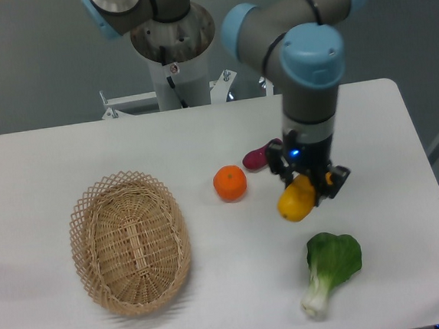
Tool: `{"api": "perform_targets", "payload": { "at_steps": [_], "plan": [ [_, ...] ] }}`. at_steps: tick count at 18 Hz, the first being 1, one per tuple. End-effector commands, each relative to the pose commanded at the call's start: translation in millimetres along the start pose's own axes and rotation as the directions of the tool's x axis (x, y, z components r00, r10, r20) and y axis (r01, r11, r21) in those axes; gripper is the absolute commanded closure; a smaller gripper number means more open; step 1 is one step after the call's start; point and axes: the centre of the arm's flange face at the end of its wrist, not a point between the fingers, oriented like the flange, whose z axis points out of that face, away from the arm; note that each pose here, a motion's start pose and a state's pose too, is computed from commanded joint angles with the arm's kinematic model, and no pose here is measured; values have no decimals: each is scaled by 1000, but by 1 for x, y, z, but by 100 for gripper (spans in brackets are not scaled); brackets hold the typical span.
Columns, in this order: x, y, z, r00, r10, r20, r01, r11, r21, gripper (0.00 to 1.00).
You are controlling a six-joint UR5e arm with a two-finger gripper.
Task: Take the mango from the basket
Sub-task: 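Lift the held mango out of the basket and carry it beside the bok choy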
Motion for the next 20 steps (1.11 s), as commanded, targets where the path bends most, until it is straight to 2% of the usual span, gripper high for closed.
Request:
{"api": "perform_targets", "payload": {
  "at_steps": [5,20],
  "plan": [
    [-2,10,-3,1000,-10,2,10,1000,-3,54],
    [-4,12,-9,1000,-17,8,17,1000,13,53]
  ]
}}
